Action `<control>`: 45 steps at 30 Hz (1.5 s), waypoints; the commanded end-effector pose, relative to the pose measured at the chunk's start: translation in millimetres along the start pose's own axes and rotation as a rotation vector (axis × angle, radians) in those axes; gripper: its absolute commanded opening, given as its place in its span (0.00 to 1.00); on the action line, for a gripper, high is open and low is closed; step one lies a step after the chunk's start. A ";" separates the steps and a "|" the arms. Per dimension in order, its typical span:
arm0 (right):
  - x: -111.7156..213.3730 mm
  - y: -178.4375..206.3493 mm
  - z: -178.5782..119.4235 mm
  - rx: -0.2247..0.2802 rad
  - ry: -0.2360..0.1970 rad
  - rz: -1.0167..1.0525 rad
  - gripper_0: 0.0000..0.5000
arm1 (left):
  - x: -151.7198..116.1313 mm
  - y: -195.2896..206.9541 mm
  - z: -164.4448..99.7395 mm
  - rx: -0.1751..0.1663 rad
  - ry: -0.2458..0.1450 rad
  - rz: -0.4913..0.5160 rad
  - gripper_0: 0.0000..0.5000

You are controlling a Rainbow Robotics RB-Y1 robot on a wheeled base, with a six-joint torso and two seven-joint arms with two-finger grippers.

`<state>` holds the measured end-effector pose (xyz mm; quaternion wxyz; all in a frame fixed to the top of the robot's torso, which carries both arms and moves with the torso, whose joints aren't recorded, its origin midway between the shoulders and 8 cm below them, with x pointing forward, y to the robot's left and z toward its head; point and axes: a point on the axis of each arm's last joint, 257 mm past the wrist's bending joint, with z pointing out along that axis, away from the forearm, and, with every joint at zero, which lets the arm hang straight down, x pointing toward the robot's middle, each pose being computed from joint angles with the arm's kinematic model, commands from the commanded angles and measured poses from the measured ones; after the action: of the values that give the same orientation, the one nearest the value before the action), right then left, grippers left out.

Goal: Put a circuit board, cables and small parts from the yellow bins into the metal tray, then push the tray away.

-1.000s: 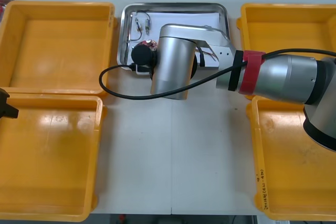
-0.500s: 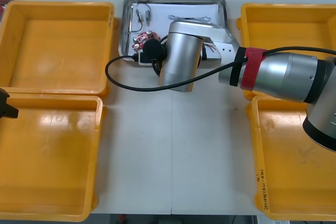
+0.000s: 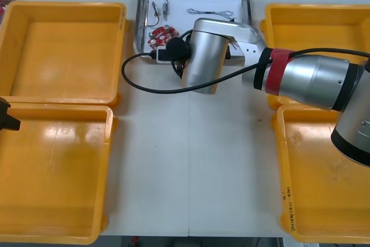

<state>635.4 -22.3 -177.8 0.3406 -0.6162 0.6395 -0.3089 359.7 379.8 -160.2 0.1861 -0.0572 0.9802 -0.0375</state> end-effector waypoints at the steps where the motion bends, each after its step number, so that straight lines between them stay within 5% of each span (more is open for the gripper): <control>1: -23.6 -30.9 -7.7 0.065 -0.036 -0.066 0.00 | -2.3 16.9 -14.6 -0.057 -0.023 0.075 1.00; 8: -20.5 -33.3 -4.6 0.075 -0.029 -0.072 0.00 | -2.3 16.9 -14.6 -0.057 -0.023 0.075 1.00; 11: -20.3 -33.2 -4.5 0.076 -0.028 -0.077 0.41 | -2.3 16.9 -14.6 -0.057 -0.023 0.075 1.00; 13: -20.7 -33.0 -4.8 0.075 -0.027 -0.076 0.90 | -2.3 16.9 -14.6 -0.057 -0.023 0.075 1.00; 14: -19.2 -33.5 -4.8 0.075 -0.023 -0.078 1.00 | -2.3 16.9 -14.6 -0.057 -0.023 0.075 1.00; 22: -20.5 -29.3 -18.4 0.050 0.010 -0.065 1.00 | -2.3 16.9 -14.6 -0.057 -0.023 0.075 1.00; 34: -28.0 1.4 -78.8 -0.112 0.061 0.070 1.00 | -2.3 16.9 -14.6 -0.057 -0.023 0.075 1.00; 45: 33.1 20.6 -140.5 -0.235 0.181 0.288 1.00 | -2.3 16.9 -14.6 -0.057 -0.023 0.075 1.00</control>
<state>524.5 -53.2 -124.1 0.2325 -0.5525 0.7517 -0.2749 359.6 379.8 -160.3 0.1860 -0.0572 0.9802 -0.0374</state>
